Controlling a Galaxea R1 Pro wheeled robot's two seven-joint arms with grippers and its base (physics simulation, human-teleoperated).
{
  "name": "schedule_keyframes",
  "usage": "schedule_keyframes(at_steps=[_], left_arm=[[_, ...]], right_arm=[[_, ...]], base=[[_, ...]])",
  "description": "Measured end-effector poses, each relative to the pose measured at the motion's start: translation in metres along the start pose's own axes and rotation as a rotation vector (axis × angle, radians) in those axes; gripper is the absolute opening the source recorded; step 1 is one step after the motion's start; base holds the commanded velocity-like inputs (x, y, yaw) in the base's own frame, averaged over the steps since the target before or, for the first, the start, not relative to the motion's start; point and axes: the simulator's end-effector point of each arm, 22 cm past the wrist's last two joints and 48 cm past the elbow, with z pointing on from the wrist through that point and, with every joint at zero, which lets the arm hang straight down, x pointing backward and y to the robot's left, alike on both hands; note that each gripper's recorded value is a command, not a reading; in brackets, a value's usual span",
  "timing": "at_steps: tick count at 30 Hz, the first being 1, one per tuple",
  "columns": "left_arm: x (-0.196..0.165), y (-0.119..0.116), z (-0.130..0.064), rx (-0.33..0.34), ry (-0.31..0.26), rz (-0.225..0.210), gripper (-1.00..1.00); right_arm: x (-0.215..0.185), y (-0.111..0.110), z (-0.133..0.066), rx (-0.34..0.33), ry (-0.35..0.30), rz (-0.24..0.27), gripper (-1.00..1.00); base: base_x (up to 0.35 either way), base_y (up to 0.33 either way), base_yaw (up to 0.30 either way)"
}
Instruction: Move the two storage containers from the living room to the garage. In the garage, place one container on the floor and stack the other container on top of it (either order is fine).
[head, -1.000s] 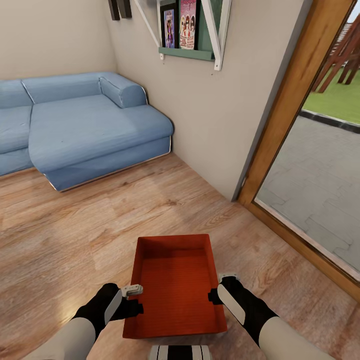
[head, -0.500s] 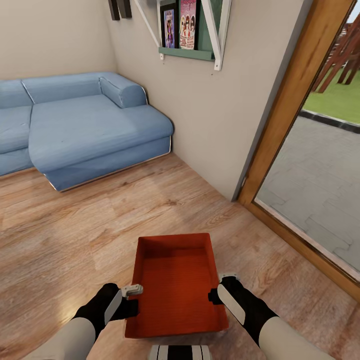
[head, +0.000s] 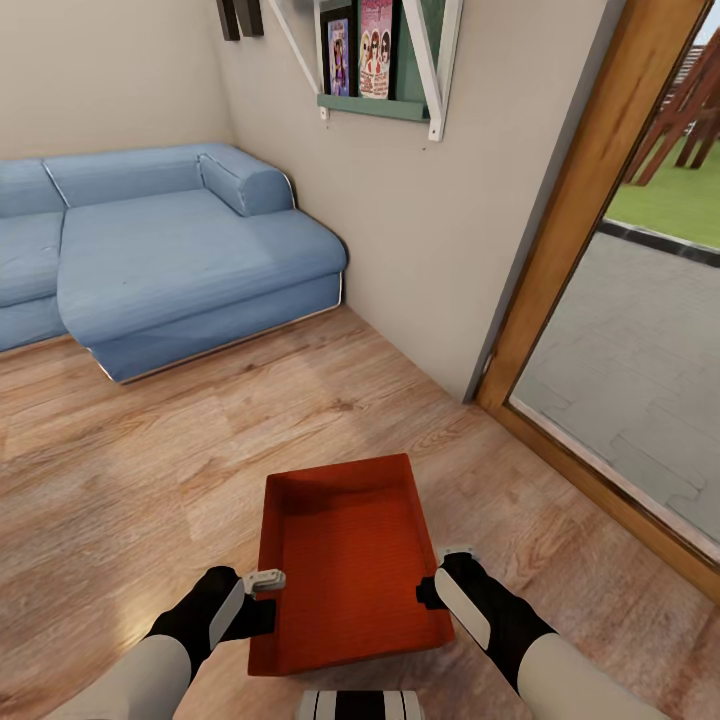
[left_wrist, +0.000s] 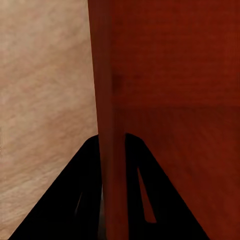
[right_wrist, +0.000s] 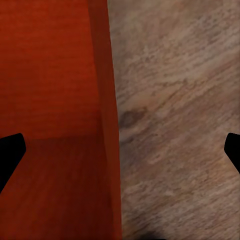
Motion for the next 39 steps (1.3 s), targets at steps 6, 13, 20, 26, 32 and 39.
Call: schedule_keyframes(at_steps=[6, 13, 20, 26, 32, 39], left_arm=[[0.0000, 0.0000, 0.0000, 0.000, 0.000, 0.000, -1.00], [0.0001, -0.0004, 0.0000, 0.002, 0.000, 0.002, -1.00], [0.0001, -0.0004, 0.0000, 0.002, 0.000, 0.002, -1.00], [0.0002, -0.0014, 0.0001, 0.005, 0.000, 0.001, -1.00], [0.0002, -0.0014, 0.0001, 0.005, 0.000, 0.001, -1.00], [0.0002, -0.0014, 0.0001, 0.005, 0.000, 0.001, -1.00]], right_arm=[[0.0000, 0.0001, 0.0000, 0.000, 0.000, 0.000, 1.00], [0.0000, 0.0002, 0.0000, 0.000, 0.000, 0.000, 1.00], [0.0000, -0.0002, 0.0000, 0.000, 0.000, 0.000, -1.00], [0.0000, 0.0046, -0.0003, -0.018, 0.001, 0.016, -1.00], [0.0000, 0.0043, -0.0002, -0.017, 0.001, 0.017, -1.00], [0.0000, 0.0042, -0.0002, -0.018, 0.001, 0.017, -1.00]], base=[[0.000, 0.000, 0.000], [0.000, 0.000, 0.000], [0.000, 0.000, 0.000], [0.000, 0.000, 0.000], [0.000, 0.000, 0.000], [0.000, 0.000, 0.000]])
